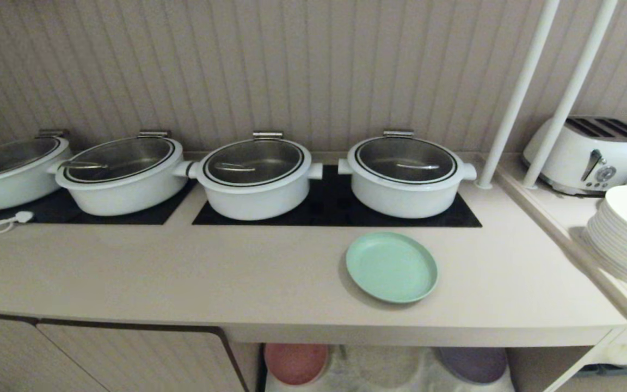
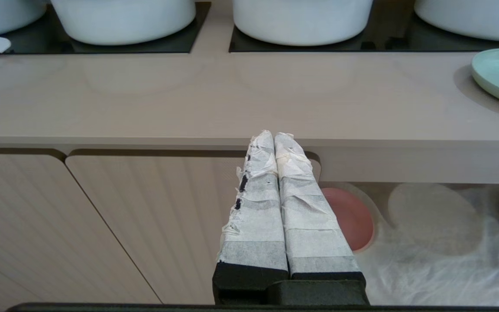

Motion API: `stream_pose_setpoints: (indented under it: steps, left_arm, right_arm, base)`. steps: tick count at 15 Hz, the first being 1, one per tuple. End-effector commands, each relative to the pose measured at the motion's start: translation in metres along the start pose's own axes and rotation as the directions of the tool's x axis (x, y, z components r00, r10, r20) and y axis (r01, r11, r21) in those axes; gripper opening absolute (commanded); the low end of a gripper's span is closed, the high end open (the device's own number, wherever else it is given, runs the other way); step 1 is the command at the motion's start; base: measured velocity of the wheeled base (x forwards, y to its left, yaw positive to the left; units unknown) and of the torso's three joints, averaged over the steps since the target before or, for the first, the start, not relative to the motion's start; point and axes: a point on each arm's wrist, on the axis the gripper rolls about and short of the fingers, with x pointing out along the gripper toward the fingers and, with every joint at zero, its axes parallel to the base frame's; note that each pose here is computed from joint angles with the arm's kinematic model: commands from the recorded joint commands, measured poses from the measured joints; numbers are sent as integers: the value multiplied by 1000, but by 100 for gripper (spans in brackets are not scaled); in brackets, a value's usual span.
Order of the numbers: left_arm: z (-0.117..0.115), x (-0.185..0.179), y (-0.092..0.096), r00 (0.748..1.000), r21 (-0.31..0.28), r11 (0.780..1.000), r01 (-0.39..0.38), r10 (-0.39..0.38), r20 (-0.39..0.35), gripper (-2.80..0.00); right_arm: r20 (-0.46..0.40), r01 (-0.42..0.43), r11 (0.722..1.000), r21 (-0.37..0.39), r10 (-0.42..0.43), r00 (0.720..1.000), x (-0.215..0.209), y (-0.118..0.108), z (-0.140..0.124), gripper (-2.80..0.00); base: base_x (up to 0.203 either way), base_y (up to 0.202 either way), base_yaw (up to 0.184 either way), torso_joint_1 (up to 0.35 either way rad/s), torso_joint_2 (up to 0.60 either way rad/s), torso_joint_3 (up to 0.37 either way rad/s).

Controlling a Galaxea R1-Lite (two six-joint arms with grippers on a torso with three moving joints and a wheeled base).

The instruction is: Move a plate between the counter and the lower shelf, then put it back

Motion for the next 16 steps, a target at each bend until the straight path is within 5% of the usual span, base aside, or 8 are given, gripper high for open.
stream_pose_setpoints:
  steps: [1,7,16]
  left_arm:
    - [0,0,0,1000,0,1000,0,0,0,-280]
    - [0,0,0,1000,0,1000,0,0,1,-280]
    - [0,0,0,1000,0,1000,0,0,1,-280]
  right_arm:
    - [140,1,1000,-21,2,990,-18,-1,-6,-280]
    - [289,52,991,-122,-15,957,-43,-8,-34,-280]
    - [284,27,981,-194,30,958,-44,-7,-37,-280]
  base:
    - [0,0,0,0,0,0]
    - [0,0,0,0,0,0]
    - [0,0,0,0,0,0]
